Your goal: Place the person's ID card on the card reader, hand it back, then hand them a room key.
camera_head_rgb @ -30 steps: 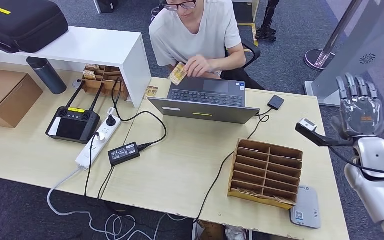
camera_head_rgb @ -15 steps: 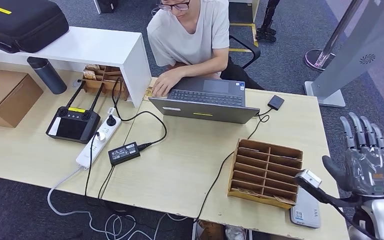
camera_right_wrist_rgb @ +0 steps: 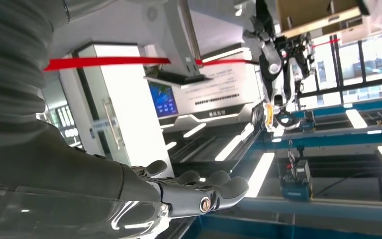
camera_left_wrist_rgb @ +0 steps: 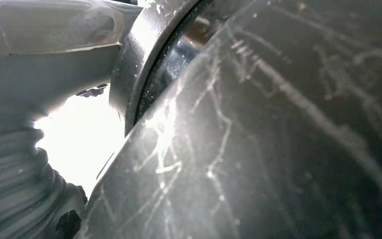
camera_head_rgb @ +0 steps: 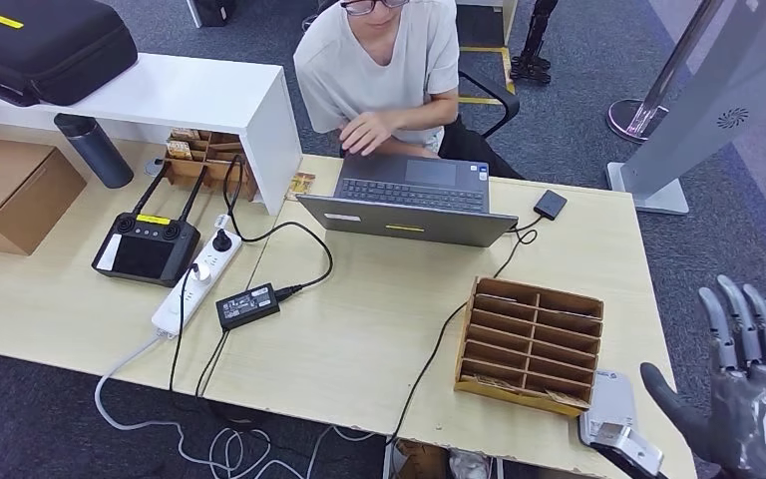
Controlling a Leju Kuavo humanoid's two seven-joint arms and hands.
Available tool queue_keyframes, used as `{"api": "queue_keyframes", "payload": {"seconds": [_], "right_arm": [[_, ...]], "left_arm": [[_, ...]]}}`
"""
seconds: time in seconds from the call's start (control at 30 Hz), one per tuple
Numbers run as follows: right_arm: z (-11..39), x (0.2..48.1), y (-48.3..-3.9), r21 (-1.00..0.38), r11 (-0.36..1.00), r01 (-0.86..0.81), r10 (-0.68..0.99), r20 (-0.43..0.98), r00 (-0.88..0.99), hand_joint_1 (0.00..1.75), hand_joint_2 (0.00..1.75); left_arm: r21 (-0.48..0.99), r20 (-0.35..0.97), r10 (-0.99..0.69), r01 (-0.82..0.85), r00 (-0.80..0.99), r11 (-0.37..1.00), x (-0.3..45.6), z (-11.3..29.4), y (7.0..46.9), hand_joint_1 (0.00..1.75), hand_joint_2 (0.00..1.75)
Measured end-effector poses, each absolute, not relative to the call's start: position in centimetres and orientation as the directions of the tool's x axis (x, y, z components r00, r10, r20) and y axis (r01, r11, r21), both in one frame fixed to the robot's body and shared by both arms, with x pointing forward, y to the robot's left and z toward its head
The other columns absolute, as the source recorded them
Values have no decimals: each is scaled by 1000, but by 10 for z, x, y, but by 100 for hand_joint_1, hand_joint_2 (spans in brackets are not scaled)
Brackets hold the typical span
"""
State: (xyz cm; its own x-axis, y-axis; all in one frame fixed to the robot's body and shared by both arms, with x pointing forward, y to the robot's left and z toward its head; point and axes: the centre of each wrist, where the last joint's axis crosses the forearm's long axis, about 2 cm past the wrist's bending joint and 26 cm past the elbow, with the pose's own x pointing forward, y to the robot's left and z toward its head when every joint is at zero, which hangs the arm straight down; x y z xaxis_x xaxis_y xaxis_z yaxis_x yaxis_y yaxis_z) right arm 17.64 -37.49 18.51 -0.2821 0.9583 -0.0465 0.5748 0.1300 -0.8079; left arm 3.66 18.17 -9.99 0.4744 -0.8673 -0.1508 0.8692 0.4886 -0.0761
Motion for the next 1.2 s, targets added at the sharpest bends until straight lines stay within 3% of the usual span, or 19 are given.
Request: {"api": "queue_keyframes", "payload": {"seconds": [0.63,1.2], "right_arm": [[176,141,-363,-886,206,416,947,73,-312,0,175],[134,129,-325,-927,319,198,910,241,-338,0,175]], "left_arm": [[-69,-150,-867,869,476,489,36,-100,181,0,175],[-53,-155,-863,868,481,494,35,-100,181,0,175]]}}
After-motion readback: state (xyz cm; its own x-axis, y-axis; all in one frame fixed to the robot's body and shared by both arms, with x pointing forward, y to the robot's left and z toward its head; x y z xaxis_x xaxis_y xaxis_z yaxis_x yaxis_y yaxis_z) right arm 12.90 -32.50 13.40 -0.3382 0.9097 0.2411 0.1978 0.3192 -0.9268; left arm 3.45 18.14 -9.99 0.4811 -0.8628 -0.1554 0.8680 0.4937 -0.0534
